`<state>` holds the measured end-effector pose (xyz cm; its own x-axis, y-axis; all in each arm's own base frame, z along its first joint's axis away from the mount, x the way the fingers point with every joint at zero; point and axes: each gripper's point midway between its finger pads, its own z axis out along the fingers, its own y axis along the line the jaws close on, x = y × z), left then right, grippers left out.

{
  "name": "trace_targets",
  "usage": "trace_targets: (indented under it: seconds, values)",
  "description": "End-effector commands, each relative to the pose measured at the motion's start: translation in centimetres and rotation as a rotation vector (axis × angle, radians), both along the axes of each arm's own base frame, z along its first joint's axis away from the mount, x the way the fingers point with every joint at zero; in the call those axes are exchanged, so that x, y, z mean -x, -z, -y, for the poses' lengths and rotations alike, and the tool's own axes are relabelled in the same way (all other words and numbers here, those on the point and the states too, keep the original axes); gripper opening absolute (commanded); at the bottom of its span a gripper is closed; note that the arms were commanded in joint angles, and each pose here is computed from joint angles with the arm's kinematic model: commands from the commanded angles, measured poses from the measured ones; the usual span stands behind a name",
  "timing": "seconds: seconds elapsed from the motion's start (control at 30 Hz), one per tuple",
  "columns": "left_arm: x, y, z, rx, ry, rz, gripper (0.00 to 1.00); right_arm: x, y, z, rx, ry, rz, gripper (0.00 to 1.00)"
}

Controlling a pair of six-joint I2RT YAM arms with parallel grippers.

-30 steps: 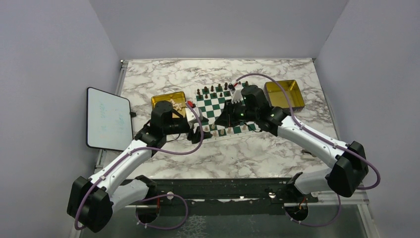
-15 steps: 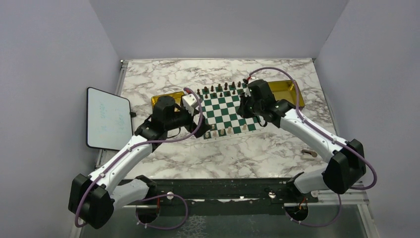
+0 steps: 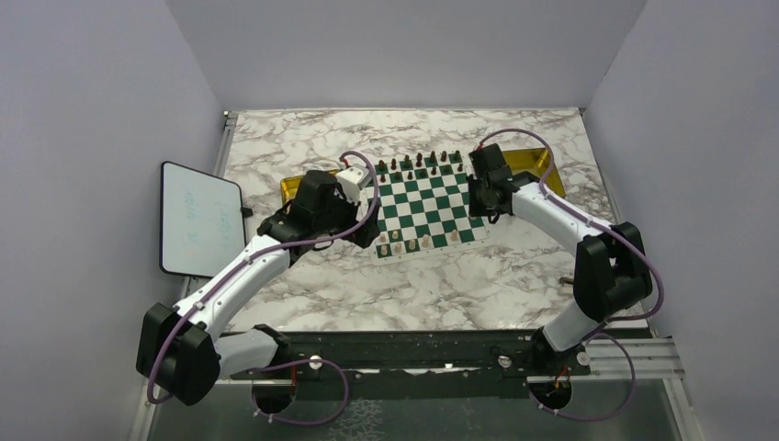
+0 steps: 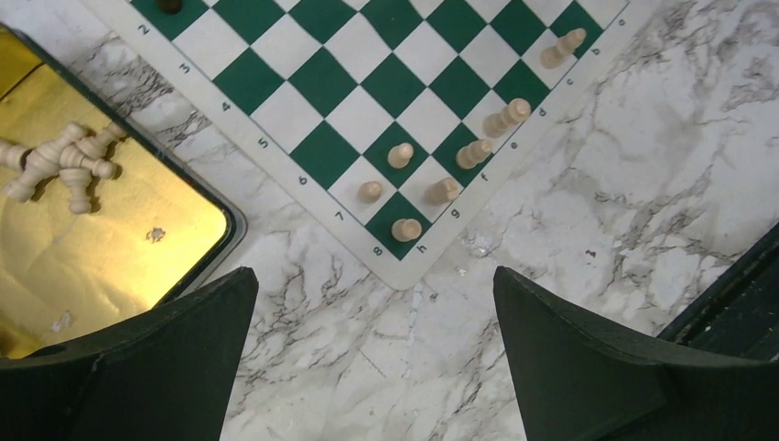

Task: Set up the chess pieces on the board
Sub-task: Place the chess piece on the chessboard.

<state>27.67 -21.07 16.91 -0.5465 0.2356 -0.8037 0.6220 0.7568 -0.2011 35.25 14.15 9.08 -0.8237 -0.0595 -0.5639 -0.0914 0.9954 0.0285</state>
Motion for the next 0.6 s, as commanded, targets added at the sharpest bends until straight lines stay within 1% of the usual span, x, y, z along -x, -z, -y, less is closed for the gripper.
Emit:
trace_targets:
  seconds: [0.0,0.27,0.4,0.57]
  values:
    - [-0.5,0.1,-2.5,-0.066,-0.121,0.046,0.99,-0.5,0.6,1.4,0.027,0.041,-0.017,0.03]
    - [-0.7,-1.6,-3.4,-0.047,-0.169,0.118,0.99,-2.0,1.9,1.9,0.035,0.072,-0.038,0.03]
    - [-0.6,-1.9,-3.5,-0.040,-0.172,0.131,0.99,-2.8,2.5,2.3,0.044,0.087,-0.055,0.03]
    - [-0.5,-1.9,-3.3,-0.037,-0.160,0.128,0.99,-2.8,3.2,2.8,0.061,0.100,-0.074,0.04]
